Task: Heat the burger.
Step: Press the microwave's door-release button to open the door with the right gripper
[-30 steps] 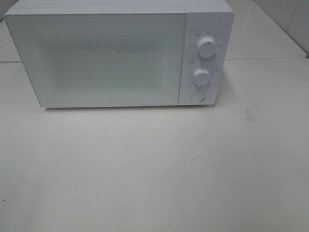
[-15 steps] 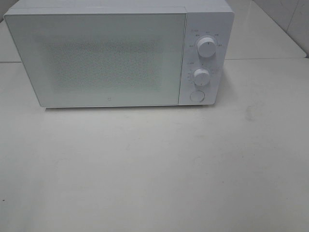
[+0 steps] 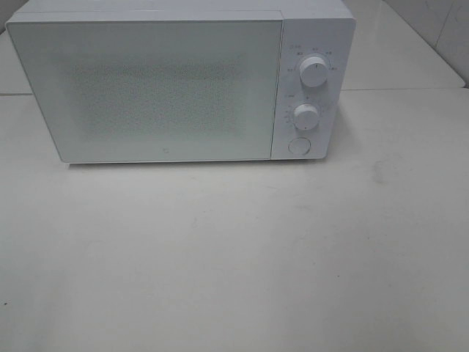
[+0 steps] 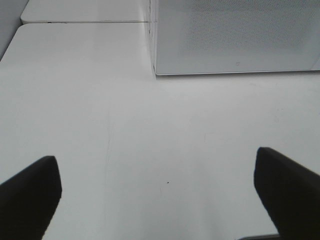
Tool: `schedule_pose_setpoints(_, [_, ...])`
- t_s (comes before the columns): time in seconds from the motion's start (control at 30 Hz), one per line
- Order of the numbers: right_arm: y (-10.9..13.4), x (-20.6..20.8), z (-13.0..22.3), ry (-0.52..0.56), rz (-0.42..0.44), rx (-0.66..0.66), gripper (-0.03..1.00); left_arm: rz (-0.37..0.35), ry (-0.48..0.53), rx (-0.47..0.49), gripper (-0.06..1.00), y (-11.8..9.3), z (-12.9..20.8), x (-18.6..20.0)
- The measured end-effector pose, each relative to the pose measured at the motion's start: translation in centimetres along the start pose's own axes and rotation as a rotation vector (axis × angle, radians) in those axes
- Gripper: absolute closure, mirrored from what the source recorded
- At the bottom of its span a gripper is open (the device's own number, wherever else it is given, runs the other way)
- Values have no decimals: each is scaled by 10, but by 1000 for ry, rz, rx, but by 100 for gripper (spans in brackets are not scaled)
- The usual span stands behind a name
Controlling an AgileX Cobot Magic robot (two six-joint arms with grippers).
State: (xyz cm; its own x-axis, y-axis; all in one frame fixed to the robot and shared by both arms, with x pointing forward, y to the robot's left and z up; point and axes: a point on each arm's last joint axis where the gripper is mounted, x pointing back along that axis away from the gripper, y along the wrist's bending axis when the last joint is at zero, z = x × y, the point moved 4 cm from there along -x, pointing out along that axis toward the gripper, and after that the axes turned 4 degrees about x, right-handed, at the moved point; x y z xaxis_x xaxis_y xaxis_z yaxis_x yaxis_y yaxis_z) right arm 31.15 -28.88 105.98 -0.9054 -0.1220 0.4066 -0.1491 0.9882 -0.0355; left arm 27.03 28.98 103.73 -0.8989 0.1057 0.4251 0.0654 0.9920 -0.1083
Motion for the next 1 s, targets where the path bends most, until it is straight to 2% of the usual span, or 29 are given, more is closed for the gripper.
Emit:
schedule_pose_setpoints(0.5, [-1, -57, -31, -6, 0, -2, 23, 0, 0, 0, -5, 0, 0, 0])
schedule_pose_setpoints(1.0, [-2, -114, -44, -17, 1, -3, 23, 0, 0, 0, -5, 0, 0, 0])
